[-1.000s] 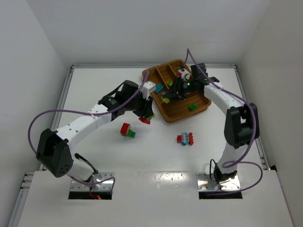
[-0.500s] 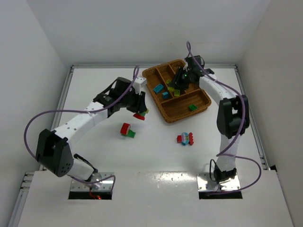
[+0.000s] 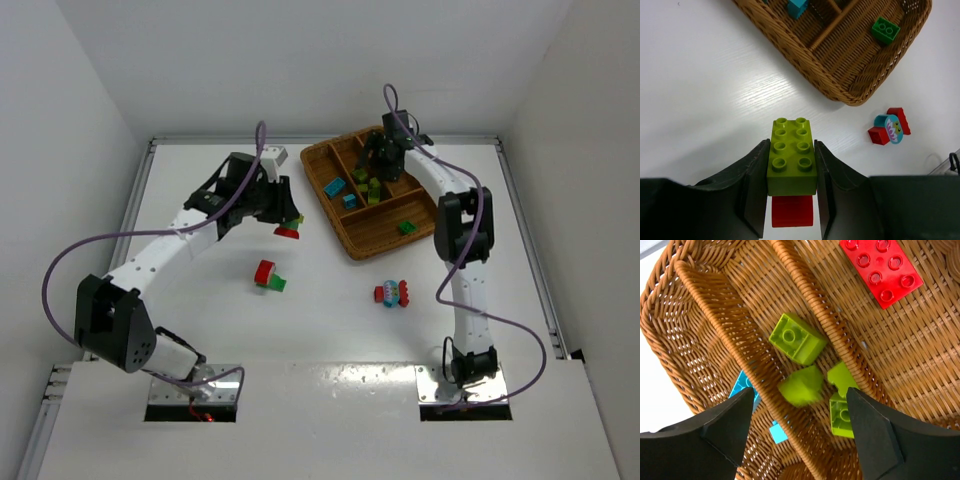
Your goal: Sort the legos into containers by color
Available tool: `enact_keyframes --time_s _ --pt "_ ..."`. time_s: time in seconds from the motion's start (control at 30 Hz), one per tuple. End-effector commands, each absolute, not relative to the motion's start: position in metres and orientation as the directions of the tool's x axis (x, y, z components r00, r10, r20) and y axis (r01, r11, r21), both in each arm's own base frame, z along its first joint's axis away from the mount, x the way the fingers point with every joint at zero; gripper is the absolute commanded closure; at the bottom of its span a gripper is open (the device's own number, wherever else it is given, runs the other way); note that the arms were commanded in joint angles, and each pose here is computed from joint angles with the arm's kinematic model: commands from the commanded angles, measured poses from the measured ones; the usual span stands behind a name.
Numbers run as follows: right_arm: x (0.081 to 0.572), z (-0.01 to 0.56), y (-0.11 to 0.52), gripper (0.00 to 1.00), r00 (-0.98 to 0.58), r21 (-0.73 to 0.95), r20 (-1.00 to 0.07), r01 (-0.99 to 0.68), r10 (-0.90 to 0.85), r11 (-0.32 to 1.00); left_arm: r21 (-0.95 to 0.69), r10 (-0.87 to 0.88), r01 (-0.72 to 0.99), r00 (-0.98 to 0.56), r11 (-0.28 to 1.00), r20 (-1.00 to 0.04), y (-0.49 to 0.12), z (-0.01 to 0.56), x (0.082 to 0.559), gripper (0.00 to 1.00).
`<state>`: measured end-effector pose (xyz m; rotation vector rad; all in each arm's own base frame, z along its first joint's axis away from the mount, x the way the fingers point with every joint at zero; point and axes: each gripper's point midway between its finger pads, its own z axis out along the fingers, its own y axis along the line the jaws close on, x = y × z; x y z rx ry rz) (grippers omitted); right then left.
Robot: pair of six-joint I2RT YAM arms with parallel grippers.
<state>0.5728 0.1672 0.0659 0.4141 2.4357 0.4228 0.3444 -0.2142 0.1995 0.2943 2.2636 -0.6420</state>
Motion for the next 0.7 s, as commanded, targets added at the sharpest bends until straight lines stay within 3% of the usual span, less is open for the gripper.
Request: enact_keyframes --time_s 0.0,0.1,0.13,0.17,0.23,0.27,0.4,0.47,0.67 --pt "0.577 0.132 0.169 0.27 -0.687 0.437 -0.606 0.131 0.400 0.890 -0.427 -0.091 0.398 -0.637 0.812 -0.766 -0.215 0.244 0.355 1.00" --pt "0.546 0.135 0.172 0.37 -0.704 0.464 -0.604 0.070 0.373 0.883 -0.457 -0.132 0.362 -0.649 0.812 -0.749 -0.208 0.243 0.359 1.00" --pt "0.532 0.175 0.173 0.38 -0.667 0.498 -0.641 0.015 0.380 0.867 -0.470 -0.166 0.331 -0.647 0.818 -0.744 -0.204 0.244 0.364 1.00" --pt "0.506 0.153 0.172 0.38 -0.705 0.495 -0.612 0.011 0.358 0.869 -0.470 -0.188 0.299 -0.643 0.830 -0.742 -0.201 0.244 0.367 1.00" --pt "0.473 0.195 0.196 0.38 -0.680 0.556 -0.657 -0.144 0.326 0.819 -0.502 -0.248 0.239 -0.649 0.832 -0.719 -0.196 0.244 0.371 1.00" --pt "0.448 0.176 0.202 0.37 -0.718 0.565 -0.627 -0.153 0.302 0.811 -0.511 -0.265 0.221 -0.650 0.831 -0.712 -0.195 0.244 0.372 1.00" --pt "0.375 0.198 0.258 0.28 -0.697 0.561 -0.693 -0.359 0.186 0.746 -0.547 -0.342 0.126 -0.659 0.828 -0.670 -0.188 0.239 0.377 1.00" --pt "0.352 0.206 0.271 0.26 -0.697 0.592 -0.689 -0.383 0.198 0.710 -0.564 -0.387 0.071 -0.656 0.823 -0.647 -0.185 0.238 0.378 1.00" --pt "0.325 0.230 0.328 0.19 -0.680 0.638 -0.697 -0.446 0.226 0.628 -0.588 -0.436 0.036 -0.635 0.808 -0.638 -0.186 0.248 0.373 1.00"
